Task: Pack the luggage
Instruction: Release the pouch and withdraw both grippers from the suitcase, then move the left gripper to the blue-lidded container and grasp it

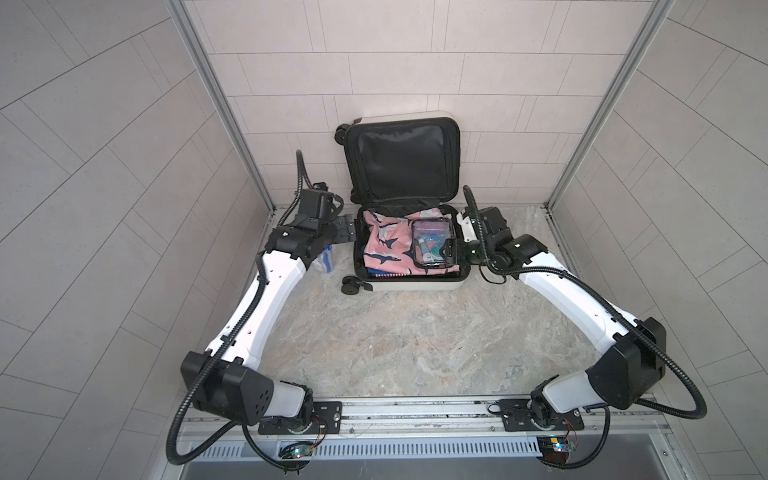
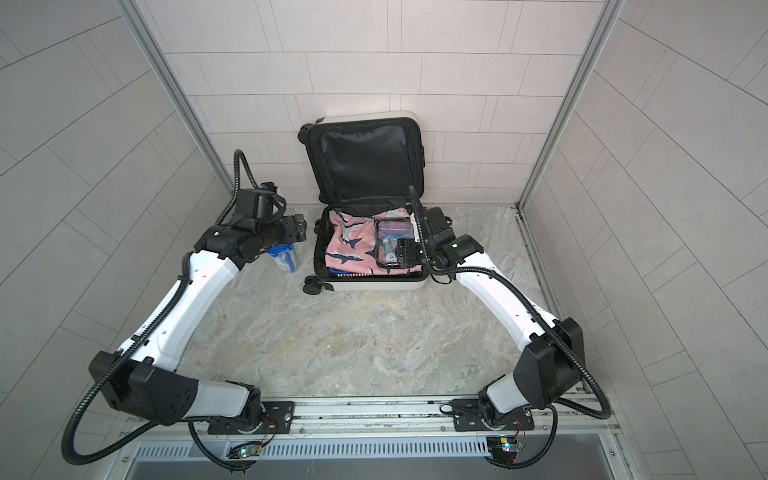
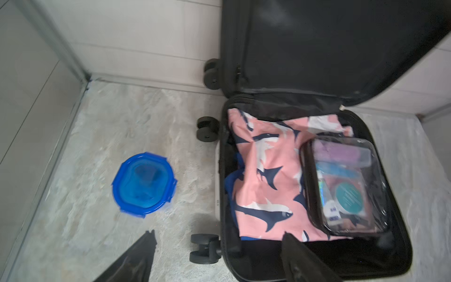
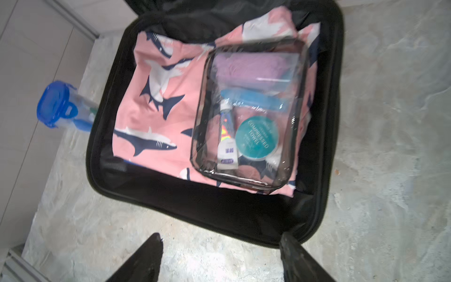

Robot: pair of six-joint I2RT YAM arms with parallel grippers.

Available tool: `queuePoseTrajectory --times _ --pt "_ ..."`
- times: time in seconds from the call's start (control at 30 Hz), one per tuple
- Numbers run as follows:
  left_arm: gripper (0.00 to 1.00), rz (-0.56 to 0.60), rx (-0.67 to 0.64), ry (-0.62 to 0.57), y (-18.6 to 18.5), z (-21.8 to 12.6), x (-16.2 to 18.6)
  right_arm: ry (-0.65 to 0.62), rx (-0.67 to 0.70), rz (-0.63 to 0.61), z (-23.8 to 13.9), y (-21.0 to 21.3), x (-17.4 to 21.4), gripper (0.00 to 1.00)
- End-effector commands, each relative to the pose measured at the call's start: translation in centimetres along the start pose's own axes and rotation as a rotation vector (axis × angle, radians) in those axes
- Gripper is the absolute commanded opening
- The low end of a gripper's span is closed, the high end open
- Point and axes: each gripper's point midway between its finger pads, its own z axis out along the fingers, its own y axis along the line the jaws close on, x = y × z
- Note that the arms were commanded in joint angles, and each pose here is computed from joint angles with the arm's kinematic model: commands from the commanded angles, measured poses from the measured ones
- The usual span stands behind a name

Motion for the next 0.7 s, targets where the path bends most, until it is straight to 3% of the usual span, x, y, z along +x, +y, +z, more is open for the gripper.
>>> queuePoseTrajectory --times 0.0,0.17,0.37,0.5,0.67 --pt "1.00 -0.053 -0.121 0.116 3.7 1.0 2.4 0.002 -0.017 -0.085 -0.4 1.5 0.8 0.96" --pt "1.00 -0.153 -0.197 0.195 6.5 2.0 4.8 0.026 -0.003 -0.160 0.0 2.9 2.6 0.99" --pt "1.00 -0.248 -0.193 0.237 6.9 3.8 6.0 0.044 -0.014 -0.194 0.6 4.0 3.9 0.99" --pt "1.00 -0.194 -0.221 0.268 7.4 5.5 5.8 0.053 -0.020 -0.198 0.6 4.0 4.5 0.99" --pt "1.00 -0.034 -0.258 0.346 8.0 6.9 5.1 0.042 -0.018 -0.203 -0.2 3.7 4.7 0.99"
